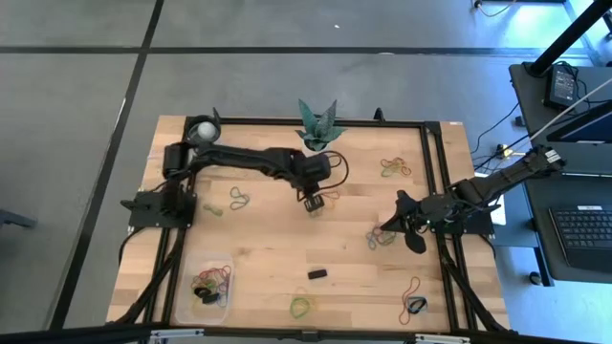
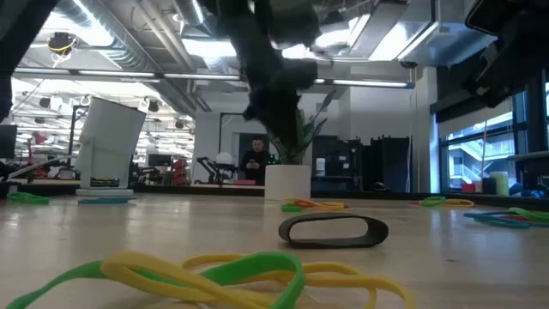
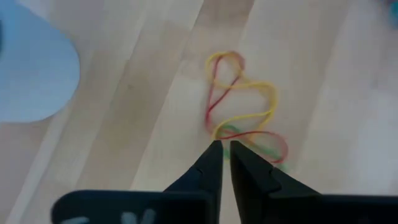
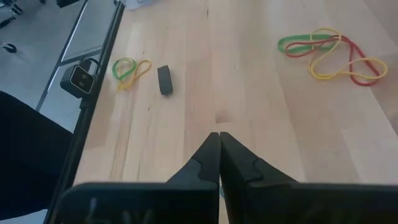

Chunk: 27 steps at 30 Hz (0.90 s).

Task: Pick and place rubber bands into bin
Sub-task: Put the yellow rubber band into the transparent bin

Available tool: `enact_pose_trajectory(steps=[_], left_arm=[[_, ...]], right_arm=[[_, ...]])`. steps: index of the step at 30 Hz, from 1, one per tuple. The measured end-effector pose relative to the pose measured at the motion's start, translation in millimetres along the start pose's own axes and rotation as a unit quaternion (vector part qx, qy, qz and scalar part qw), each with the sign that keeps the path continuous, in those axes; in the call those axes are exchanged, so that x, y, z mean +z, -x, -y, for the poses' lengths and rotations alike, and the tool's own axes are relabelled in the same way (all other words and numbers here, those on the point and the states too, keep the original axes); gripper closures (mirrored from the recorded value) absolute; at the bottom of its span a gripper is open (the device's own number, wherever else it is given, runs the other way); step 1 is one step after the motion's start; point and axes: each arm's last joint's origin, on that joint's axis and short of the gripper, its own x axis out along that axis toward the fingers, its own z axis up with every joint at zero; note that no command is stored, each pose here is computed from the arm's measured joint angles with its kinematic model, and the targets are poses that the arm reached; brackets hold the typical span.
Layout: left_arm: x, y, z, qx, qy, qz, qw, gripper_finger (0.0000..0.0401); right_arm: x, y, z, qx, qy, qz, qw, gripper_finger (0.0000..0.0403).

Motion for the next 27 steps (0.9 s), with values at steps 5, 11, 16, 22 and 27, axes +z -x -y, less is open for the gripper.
enact_pose_trajectory(steps=[5, 11, 16, 22, 27], left_arm=[[-3, -30, -19, 0.009, -0.001, -0.039, 0.999, 0.0339], [-6, -52, -27, 0.011, -0.010, -0.058, 0.998, 0.0317], [-7, -53, -16, 0.002, -0.073, -0.051, 0.996, 0.0319], [-7, -57, 0, -0.007, -0.133, -0.029, 0.991, 0.0328], [-13, -71, 6, 0.001, -0.160, -0.040, 0.986, 0.0334]], right_arm=[[0, 0, 0, 0.000, -0.015, 0.001, 1.000, 0.0399], [1, 0, 1, -0.013, -0.017, 0.008, 1.000, 0.0399], [3, -1, 5, -0.028, -0.020, 0.015, 0.999, 0.0399], [4, -1, 7, -0.035, -0.024, 0.018, 0.999, 0.0399], [4, -1, 7, -0.036, -0.028, 0.020, 0.999, 0.0399]])
